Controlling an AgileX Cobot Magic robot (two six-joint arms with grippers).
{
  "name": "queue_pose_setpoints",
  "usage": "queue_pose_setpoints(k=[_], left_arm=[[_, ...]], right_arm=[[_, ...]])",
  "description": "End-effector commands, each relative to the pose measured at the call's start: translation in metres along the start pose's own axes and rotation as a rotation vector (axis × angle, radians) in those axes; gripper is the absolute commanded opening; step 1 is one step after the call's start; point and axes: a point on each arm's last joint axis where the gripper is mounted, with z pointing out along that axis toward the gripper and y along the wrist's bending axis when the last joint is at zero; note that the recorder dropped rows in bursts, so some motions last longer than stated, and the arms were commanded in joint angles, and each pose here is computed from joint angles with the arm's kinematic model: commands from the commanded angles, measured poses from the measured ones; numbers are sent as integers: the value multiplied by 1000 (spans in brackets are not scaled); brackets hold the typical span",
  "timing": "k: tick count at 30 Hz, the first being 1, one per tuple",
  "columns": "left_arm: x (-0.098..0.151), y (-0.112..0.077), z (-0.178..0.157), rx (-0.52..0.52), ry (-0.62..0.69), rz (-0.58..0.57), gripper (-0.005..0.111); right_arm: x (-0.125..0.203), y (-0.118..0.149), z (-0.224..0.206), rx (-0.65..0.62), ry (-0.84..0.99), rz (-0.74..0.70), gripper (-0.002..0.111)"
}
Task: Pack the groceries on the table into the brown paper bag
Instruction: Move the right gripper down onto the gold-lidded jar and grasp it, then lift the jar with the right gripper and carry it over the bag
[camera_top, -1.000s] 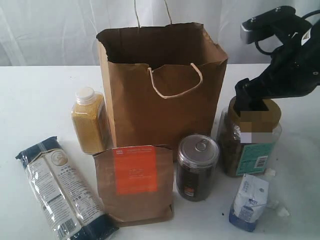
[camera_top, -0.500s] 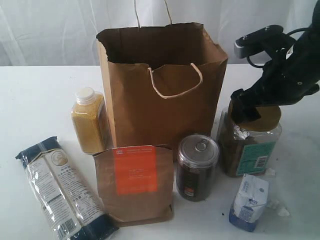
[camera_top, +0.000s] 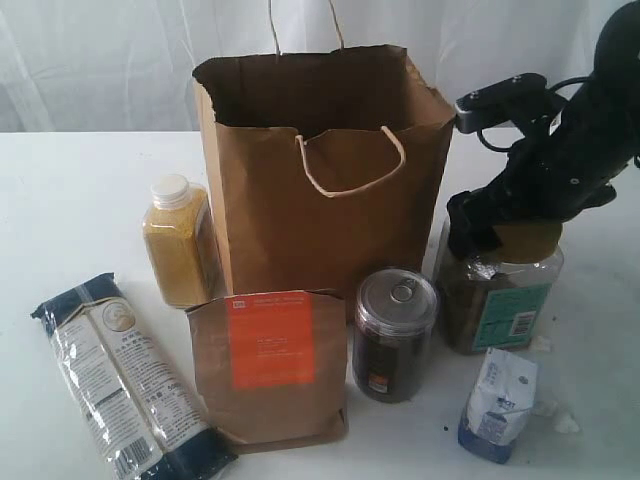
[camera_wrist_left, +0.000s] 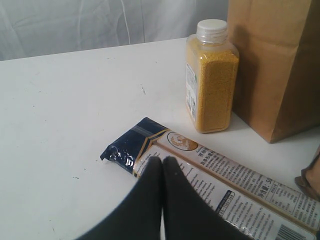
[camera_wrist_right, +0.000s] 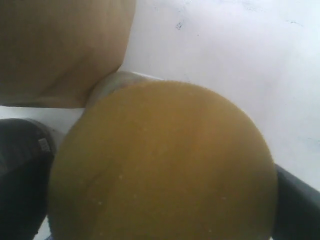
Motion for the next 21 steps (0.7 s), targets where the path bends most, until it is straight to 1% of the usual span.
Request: queue_pose_setpoints(k=[1,3,4,6,9,12,13,14,21], left_arm=[[1,0,0,5,-3,-4,0],[1,0,0,5,-3,-4,0],[1,0,0,5,-3,-4,0],[1,0,0,5,-3,-4,0],[1,0,0,5,-3,-4,0],[1,0,0,5,-3,-4,0],[1,0,0,5,-3,-4,0],[1,0,0,5,-3,-4,0],[1,0,0,5,-3,-4,0]], right_arm=[[-2,-4,2,5,-9,-2,102],[-2,-4,2,6,-11,-1,99],[-3,-5,2,7,-13,7,96],[-2,-6,2,8,-13,10,85],[-1,-7,2,7,0,46,56],[1,-6,0,3,16,50,16],[1,-6,-2,4,9,50,6],[1,-6,-5,6,0,50,0],[6,-5,-51,50,-104,27,0]])
